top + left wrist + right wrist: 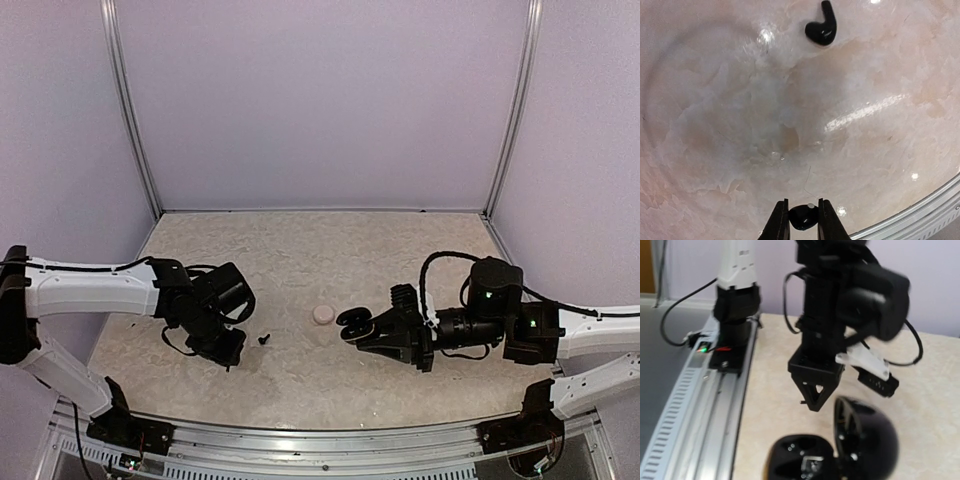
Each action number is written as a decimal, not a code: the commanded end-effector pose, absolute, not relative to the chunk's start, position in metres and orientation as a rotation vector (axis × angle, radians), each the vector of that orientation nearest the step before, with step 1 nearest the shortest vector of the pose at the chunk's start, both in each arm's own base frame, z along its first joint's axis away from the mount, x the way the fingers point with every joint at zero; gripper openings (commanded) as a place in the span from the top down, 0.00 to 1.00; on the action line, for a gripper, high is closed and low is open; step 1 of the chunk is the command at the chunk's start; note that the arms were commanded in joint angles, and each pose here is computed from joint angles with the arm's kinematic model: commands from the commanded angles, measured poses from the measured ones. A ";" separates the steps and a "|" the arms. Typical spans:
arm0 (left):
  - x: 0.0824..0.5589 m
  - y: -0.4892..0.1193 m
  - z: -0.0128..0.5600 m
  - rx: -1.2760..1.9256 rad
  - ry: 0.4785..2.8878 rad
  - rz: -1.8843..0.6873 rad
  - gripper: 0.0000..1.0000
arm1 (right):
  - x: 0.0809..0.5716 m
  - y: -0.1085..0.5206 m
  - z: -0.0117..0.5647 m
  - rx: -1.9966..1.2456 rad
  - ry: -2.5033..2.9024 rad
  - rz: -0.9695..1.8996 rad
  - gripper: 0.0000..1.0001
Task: Insert the wireless bluetooth earbuds into the charging case
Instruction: Pick up the left earbud from the center of the board.
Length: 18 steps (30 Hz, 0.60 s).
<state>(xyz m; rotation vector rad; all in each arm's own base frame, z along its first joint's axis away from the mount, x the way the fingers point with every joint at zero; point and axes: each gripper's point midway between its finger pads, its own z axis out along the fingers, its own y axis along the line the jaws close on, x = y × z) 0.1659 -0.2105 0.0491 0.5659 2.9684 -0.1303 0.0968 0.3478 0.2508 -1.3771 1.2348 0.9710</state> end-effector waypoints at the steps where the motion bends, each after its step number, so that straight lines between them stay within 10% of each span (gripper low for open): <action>1: 0.198 -0.238 0.099 0.498 2.744 -0.290 0.86 | 0.112 0.347 0.269 -1.273 1.196 0.918 1.00; 18: 0.209 -0.282 0.337 0.472 1.725 -0.903 0.90 | 0.119 0.348 0.315 -1.189 0.922 0.791 1.00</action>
